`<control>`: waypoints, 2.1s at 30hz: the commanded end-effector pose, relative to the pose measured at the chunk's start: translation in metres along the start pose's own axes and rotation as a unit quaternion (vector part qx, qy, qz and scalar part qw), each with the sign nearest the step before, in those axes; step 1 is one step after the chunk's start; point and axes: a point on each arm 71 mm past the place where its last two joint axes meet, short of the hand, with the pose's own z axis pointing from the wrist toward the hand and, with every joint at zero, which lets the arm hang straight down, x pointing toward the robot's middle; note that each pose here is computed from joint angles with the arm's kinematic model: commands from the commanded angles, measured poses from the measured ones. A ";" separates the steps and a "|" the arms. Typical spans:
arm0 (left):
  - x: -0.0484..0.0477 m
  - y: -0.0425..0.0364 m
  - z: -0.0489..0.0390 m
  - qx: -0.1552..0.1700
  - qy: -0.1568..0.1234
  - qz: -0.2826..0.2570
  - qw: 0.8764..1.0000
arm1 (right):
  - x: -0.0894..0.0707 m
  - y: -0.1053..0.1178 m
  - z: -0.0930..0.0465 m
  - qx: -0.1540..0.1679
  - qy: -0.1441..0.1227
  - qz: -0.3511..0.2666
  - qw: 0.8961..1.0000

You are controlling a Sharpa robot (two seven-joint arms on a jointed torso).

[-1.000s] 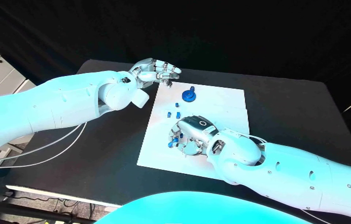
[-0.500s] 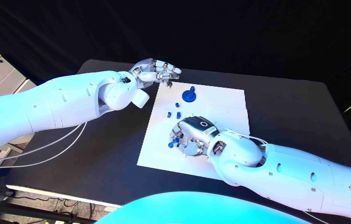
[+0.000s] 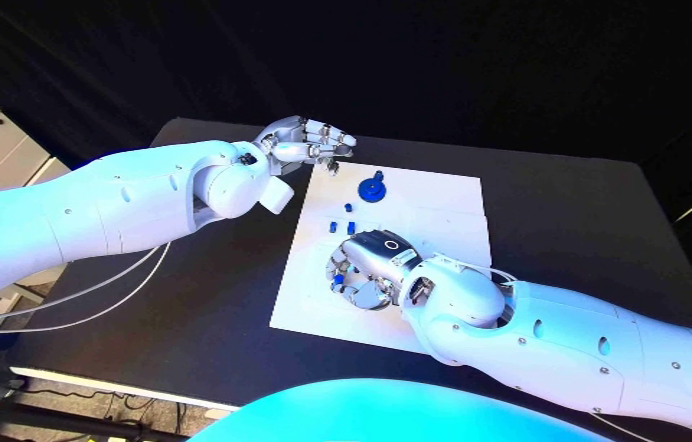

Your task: Assemble the parts on the task board

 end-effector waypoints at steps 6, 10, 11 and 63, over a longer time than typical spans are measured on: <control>0.0022 -0.0009 0.0006 0.003 0.009 -0.005 1.000 | 0.003 0.004 0.002 -0.006 0.010 -0.007 1.000; 0.0019 -0.0009 0.0002 0.002 0.009 -0.005 1.000 | -0.001 0.001 0.000 -0.003 -0.012 -0.003 1.000; 0.0017 -0.0008 0.0001 0.002 0.009 -0.005 1.000 | -0.003 0.000 -0.002 -0.002 -0.025 -0.001 1.000; 0.0133 -0.0008 -0.0114 0.024 0.014 -0.020 0.999 | -0.034 -0.131 -0.176 0.383 -0.005 0.212 0.899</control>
